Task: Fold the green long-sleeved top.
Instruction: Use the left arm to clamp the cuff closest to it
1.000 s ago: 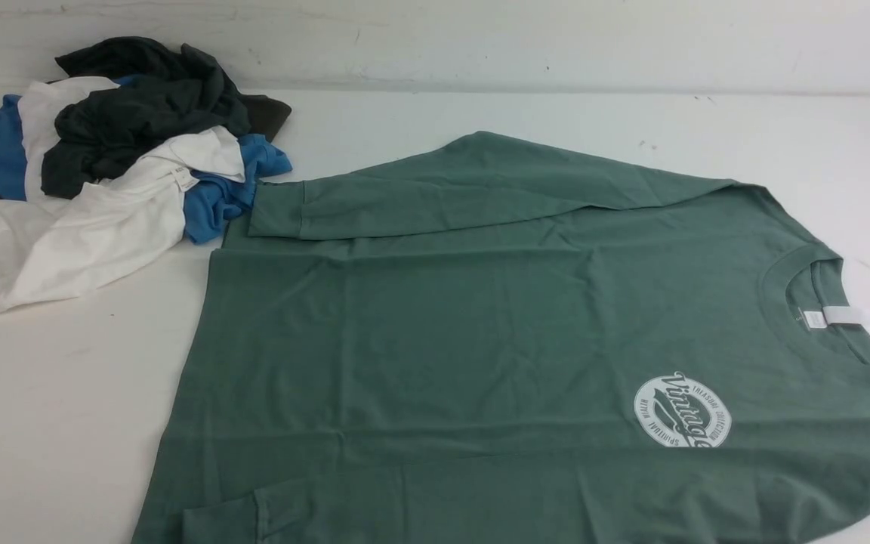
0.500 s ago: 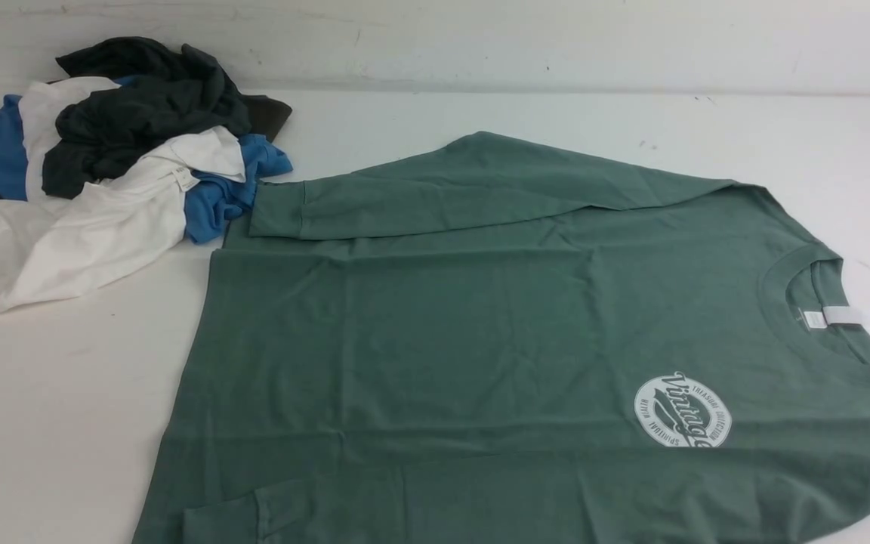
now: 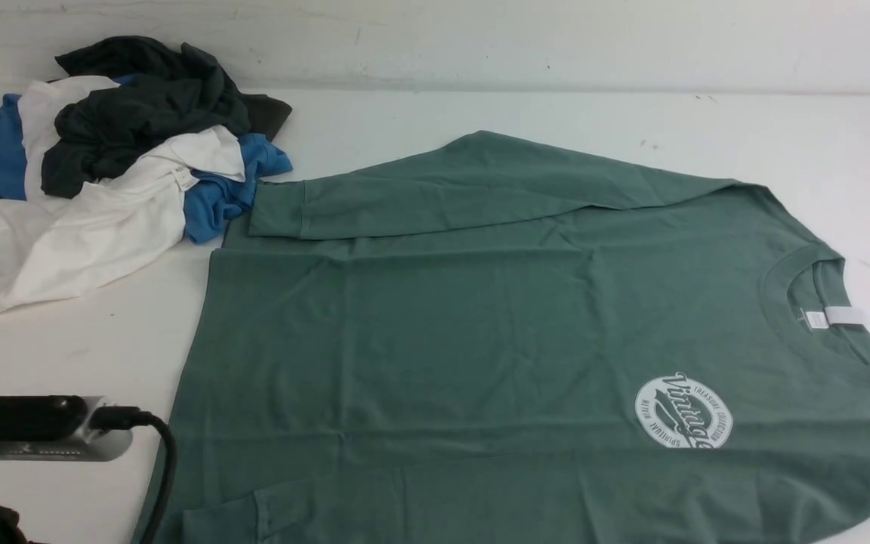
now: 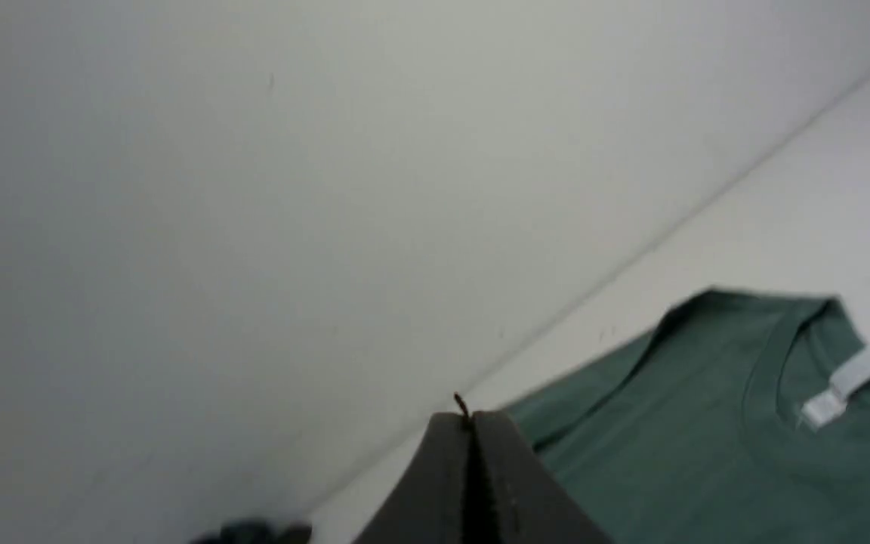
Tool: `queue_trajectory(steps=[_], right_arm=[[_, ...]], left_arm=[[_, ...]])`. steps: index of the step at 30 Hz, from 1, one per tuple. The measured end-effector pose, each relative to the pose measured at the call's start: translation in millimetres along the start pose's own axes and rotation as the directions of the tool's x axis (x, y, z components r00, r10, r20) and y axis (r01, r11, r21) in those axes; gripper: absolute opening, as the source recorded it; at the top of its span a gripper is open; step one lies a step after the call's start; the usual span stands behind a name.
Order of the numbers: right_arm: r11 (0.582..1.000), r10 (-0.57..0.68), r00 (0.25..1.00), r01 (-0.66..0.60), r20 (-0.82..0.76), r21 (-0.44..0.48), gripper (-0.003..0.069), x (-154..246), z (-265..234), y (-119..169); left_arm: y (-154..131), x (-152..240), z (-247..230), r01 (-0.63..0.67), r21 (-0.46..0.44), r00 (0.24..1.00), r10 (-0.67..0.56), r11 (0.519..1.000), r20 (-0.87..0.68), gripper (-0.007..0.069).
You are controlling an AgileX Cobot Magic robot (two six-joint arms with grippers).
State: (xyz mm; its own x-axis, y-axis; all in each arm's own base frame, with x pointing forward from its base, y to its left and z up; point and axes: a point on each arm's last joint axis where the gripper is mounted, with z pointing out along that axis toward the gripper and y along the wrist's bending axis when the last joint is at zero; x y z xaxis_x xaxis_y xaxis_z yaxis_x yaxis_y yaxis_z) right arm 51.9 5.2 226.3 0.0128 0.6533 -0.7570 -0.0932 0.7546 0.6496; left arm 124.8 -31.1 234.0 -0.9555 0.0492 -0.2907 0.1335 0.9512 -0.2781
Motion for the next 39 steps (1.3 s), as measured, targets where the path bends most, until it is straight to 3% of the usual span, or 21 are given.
queue_trajectory(steps=[3,6,9,10,12,14,17,21,24,31,34,39], right_arm=[[0.996,-0.082,0.992,0.080,-0.096,-0.031,-0.0015,-12,-4,20],[0.975,-0.217,0.923,0.221,-0.319,-0.025,-0.0015,-33,6,48],[0.942,-0.302,0.779,0.333,-0.549,-0.046,-0.0015,-42,27,62],[0.936,-0.320,0.767,0.348,-0.556,-0.059,-0.0015,-44,28,64],[0.904,-0.370,0.611,0.410,-0.700,-0.119,-0.0015,-46,50,68],[0.888,-0.390,0.494,0.426,-0.777,-0.174,-0.0015,-44,64,69],[0.896,-0.356,0.370,0.397,-0.858,-0.201,-0.0015,-32,82,62],[0.897,-0.354,0.299,0.375,-0.886,-0.231,-0.0015,-25,90,58],[0.893,-0.369,0.285,0.372,-0.885,-0.252,-0.0015,-23,91,57],[0.890,-0.381,0.286,0.371,-0.879,-0.265,-0.0015,-24,92,58],[0.890,-0.382,0.288,0.372,-0.878,-0.265,-0.0015,-24,92,58],[0.884,-0.395,0.285,0.377,-0.873,-0.277,-0.0015,-24,92,58]], left_arm=[[2,-5,4,-0.005,-0.002,1.000,0.005,1.000,-0.018,-0.0004],[2,-20,7,-0.046,-0.012,0.999,0.045,0.999,-0.027,-0.0004],[-4,-37,10,-0.079,-0.014,0.996,0.078,0.997,-0.039,-0.0004],[-6,-38,10,-0.083,-0.013,0.996,0.083,0.996,-0.042,-0.0004],[-13,-51,19,-0.120,-0.034,0.989,0.117,0.992,-0.090,-0.0004],[-19,-58,31,-0.146,-0.071,0.981,0.135,0.987,-0.143,-0.0004],[-25,-70,51,-0.171,-0.155,0.967,0.135,0.973,-0.217,-0.0004],[-27,-80,66,-0.141,-0.219,0.965,0.085,0.966,-0.247,0.0011],[-26,-85,78,-0.120,-0.241,0.966,0.057,0.963,-0.252,0.0069],[-24,-93,99,-0.100,-0.242,0.973,0.043,0.965,-0.228,0.0317],[-22,-95,111,-0.082,-0.247,0.974,0.025,0.966,-0.226,0.0461],[-20,-95,123,-0.056,-0.259,0.971,-0.009,0.964,-0.241,0.0490]])
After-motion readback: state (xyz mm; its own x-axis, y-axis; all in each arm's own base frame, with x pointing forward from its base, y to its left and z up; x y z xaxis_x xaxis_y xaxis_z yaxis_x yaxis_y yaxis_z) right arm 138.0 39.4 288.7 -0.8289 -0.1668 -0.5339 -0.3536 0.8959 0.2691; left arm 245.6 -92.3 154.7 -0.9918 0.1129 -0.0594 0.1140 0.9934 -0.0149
